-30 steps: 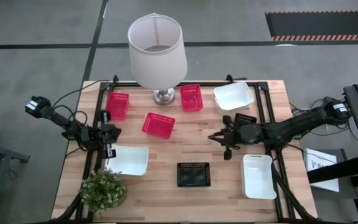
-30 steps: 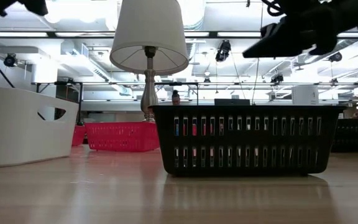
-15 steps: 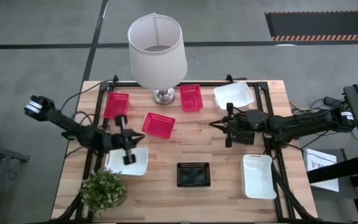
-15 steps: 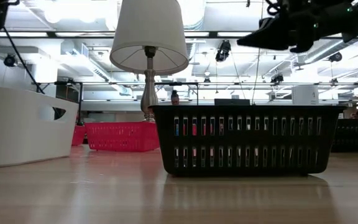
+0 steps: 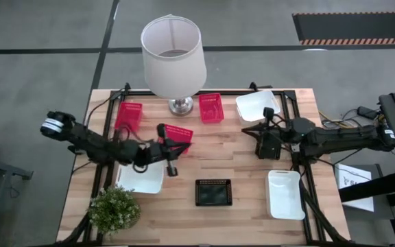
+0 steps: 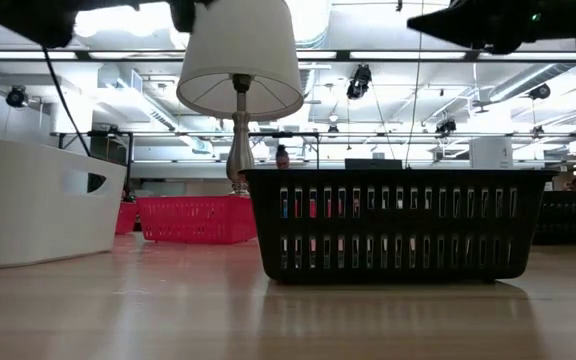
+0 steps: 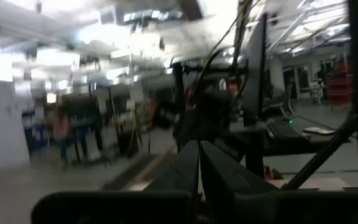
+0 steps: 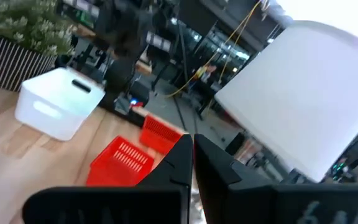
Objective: Stack baskets by color
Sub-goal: Stack the bottom red bin on top of the left red bin
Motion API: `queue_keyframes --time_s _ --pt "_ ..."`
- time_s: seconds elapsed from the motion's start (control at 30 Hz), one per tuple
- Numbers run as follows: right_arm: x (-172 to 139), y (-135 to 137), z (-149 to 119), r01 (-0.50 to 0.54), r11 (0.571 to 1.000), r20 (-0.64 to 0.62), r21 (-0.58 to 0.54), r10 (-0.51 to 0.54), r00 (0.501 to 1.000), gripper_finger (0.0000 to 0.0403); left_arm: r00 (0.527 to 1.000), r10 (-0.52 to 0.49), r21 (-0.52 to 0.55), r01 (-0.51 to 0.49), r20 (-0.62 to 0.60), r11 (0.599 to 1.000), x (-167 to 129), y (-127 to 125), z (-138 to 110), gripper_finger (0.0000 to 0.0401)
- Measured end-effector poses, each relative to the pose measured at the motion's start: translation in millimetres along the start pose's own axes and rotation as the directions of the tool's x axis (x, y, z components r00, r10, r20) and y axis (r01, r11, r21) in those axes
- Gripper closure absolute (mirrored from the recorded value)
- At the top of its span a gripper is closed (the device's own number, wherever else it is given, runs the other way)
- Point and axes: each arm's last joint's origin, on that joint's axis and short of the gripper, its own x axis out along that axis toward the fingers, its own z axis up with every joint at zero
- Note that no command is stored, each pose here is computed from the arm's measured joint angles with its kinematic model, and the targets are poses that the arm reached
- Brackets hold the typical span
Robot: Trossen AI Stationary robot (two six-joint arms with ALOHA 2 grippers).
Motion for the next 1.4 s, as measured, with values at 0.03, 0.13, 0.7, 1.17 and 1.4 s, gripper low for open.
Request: queue_keyframes --time_s 0.03,0.13,0.7,1.17,1.4 --pt "-1.8 -1.0 1.4 0.007 1.000 0.010 -0.001 -0.007 1.000 0.0394 1.000 0.007 -0.023 -0.008 -0.026 1.000 5.0 1.1 -2.7 0.0401" --pt "-6.3 -2.6 3.3 0.020 1.000 0.028 0.007 -0.020 0.999 0.0394 0.993 0.022 -0.091 -0.033 -0.117 0.995 19.0 3.4 -9.9 0.0401" --pt "-15.5 0.3 -5.2 0.052 0.998 -0.053 0.025 -0.051 0.997 0.0394 0.708 0.101 -0.142 -0.276 -0.699 0.951 48.7 7.0 -4.3 0.0401" --pt "-14.9 0.2 -5.1 0.037 0.999 -0.076 0.024 -0.035 0.996 0.0394 0.568 0.118 -0.224 -0.495 -0.814 0.839 41.3 23.2 -19.3 0.0401" --pt "-14.9 0.1 -5.0 0.037 0.999 -0.076 0.024 -0.036 0.996 0.0394 0.561 0.096 -0.292 -0.560 -0.822 0.776 47.5 20.2 -23.2 0.0401"
